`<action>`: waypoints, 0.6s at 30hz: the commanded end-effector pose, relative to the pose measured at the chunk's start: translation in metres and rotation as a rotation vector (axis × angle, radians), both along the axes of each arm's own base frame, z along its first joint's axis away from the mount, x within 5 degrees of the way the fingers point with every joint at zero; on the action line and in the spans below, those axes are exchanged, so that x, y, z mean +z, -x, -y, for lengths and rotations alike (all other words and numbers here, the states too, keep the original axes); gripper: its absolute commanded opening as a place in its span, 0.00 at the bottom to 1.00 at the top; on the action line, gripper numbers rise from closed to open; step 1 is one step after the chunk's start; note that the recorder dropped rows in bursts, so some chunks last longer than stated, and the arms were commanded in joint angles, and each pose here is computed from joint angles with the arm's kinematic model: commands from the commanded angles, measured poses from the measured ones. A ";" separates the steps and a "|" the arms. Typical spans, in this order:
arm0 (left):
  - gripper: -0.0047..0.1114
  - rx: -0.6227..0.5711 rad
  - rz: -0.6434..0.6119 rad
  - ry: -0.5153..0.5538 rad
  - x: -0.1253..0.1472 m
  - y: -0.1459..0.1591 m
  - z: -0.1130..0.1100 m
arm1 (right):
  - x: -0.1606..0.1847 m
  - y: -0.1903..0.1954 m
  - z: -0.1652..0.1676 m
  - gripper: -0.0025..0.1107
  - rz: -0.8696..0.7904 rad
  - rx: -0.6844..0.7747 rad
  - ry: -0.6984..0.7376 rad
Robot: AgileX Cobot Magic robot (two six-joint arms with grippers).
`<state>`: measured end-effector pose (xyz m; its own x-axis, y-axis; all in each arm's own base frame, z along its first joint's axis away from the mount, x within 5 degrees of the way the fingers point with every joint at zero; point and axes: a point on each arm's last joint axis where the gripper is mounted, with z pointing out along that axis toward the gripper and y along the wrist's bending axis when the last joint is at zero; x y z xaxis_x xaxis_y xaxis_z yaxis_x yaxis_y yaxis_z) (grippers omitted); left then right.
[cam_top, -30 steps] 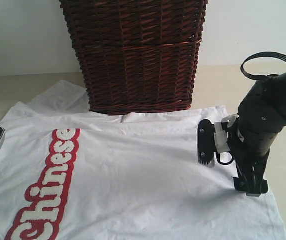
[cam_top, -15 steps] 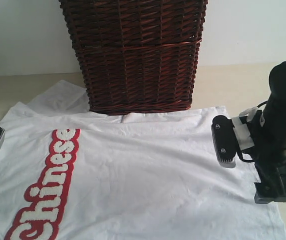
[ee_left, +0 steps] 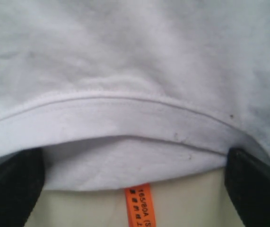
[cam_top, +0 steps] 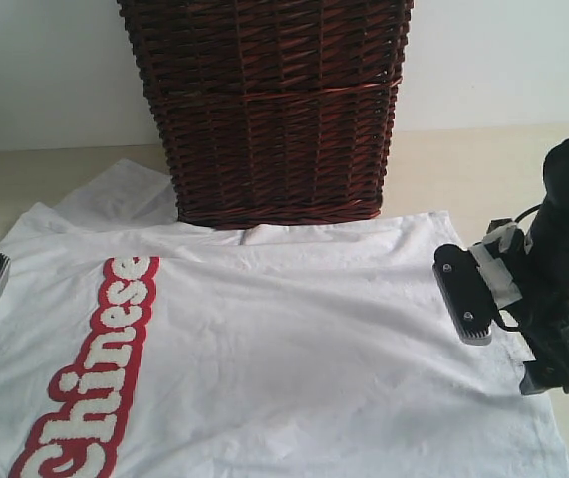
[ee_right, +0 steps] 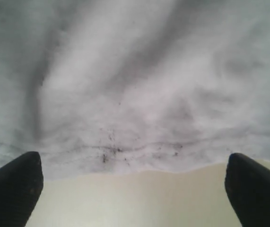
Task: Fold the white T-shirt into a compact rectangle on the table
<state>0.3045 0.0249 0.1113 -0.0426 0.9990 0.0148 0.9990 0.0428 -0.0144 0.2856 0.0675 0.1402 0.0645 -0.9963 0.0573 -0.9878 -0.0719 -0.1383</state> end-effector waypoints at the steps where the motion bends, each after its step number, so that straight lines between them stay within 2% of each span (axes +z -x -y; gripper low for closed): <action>1: 0.92 0.018 -0.041 0.008 -0.012 0.004 0.000 | -0.011 -0.002 0.009 0.95 -0.036 -0.024 -0.027; 4: 0.92 0.018 -0.041 0.008 -0.012 0.004 0.000 | -0.015 -0.004 0.016 0.95 -0.054 -0.071 -0.047; 18: 0.92 0.020 -0.049 0.010 -0.012 0.005 0.000 | -0.007 -0.015 0.014 0.95 -0.043 -0.023 -0.075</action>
<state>0.3045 0.0248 0.1113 -0.0440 0.9989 0.0135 0.9989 0.0442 -0.0144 0.2962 0.0543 0.1270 0.0456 -0.9988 -0.0183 -0.9931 -0.0434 -0.1087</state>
